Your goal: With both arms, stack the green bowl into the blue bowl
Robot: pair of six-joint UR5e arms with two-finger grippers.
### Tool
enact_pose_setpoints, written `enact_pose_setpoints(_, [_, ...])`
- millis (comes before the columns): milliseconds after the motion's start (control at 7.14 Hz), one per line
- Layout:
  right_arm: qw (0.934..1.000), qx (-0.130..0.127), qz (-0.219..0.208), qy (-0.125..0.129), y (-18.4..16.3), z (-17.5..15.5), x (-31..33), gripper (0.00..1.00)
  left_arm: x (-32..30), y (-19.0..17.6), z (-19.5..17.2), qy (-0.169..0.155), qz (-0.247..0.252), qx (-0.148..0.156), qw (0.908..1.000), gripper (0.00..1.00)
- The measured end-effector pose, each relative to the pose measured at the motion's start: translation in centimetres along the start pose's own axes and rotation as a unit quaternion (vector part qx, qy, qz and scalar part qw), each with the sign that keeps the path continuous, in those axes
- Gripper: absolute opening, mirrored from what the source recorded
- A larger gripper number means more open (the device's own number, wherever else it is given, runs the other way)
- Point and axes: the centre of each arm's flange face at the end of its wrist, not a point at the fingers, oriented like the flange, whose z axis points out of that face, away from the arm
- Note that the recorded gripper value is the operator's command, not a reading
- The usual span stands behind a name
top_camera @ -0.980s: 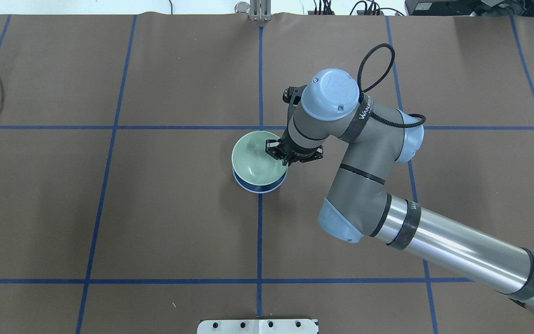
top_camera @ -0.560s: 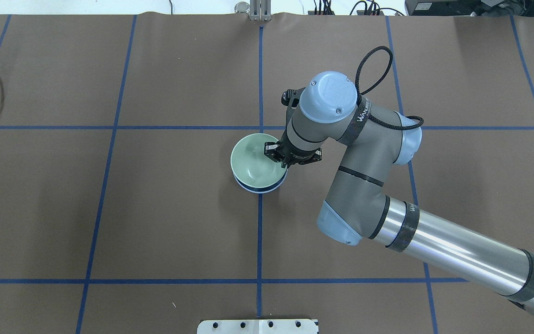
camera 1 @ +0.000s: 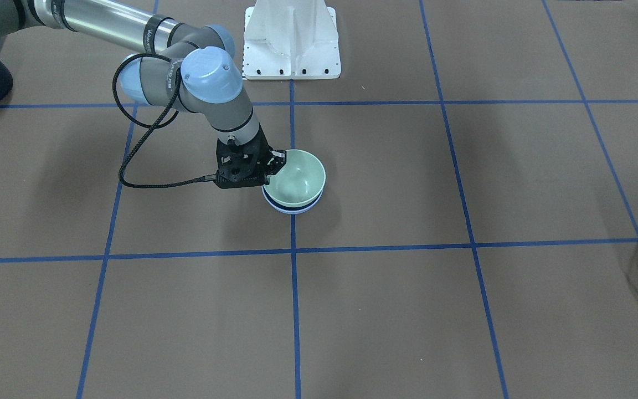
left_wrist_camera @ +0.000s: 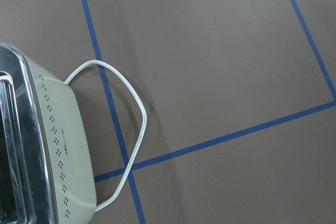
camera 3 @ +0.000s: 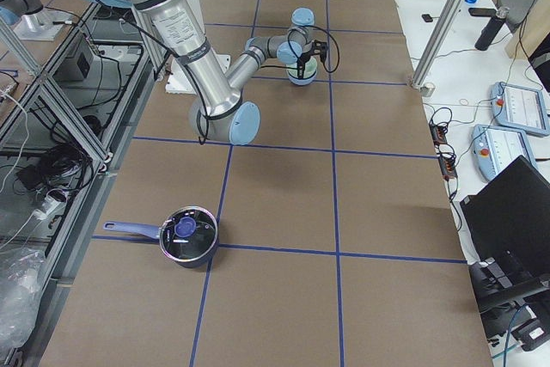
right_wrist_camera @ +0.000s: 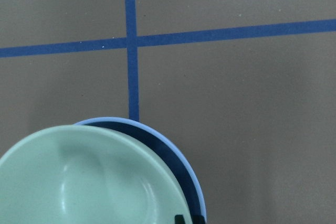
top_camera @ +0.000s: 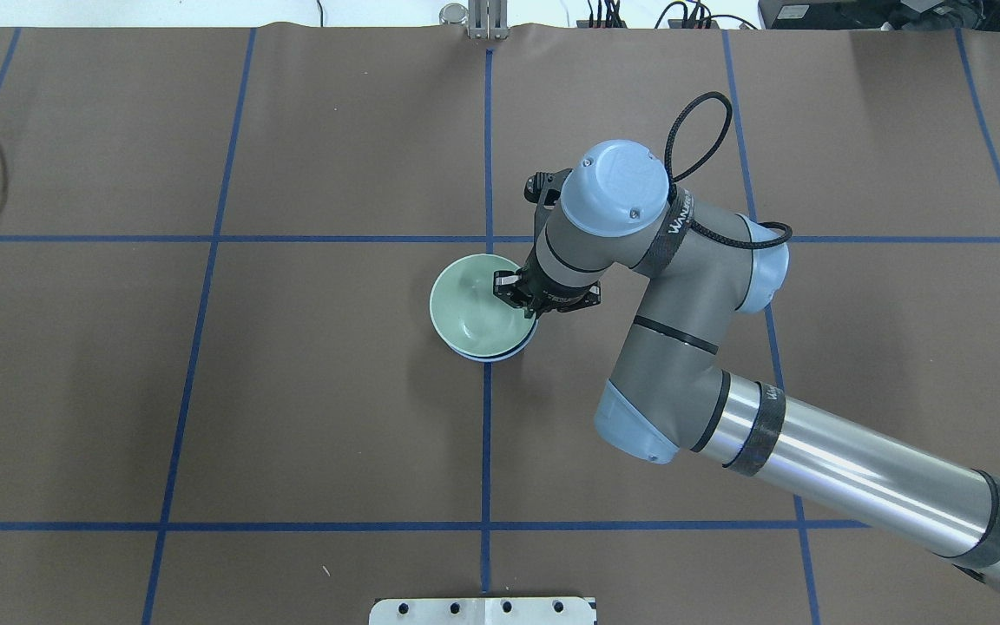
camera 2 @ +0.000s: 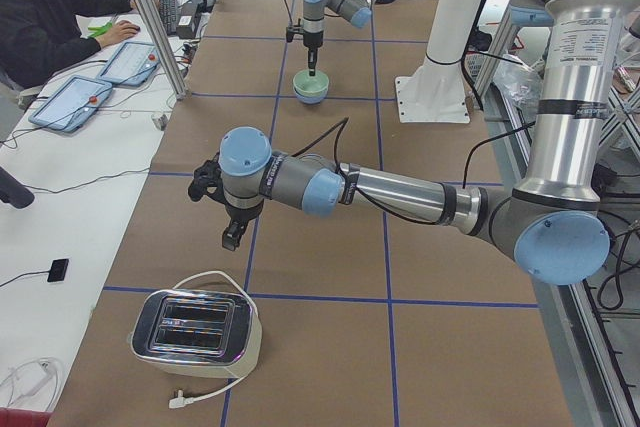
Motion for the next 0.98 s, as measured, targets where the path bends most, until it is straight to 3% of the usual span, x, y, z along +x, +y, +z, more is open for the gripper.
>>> enact_pose_setpoints(420, [0.9999, 0.012, 0.001, -0.004, -1.7, -1.2, 0.8, 1.0, 0.0, 0.1, 0.0, 0.0, 0.0, 0.0, 1.0, 0.98])
enact_pose_setpoints(700, [0.999, 0.043, 0.004, -0.011, -6.4, -4.9, 3.5, 1.0, -0.1, 0.1, -0.1, 0.0, -0.001, 0.0, 1.0, 0.98])
enact_pose_setpoints(980, [0.998, 0.063, -0.003, -0.005, -12.4, -10.0, 11.7, 1.0, 0.0, 0.2, -0.2, 0.0, -0.001, 0.002, 1.0, 0.98])
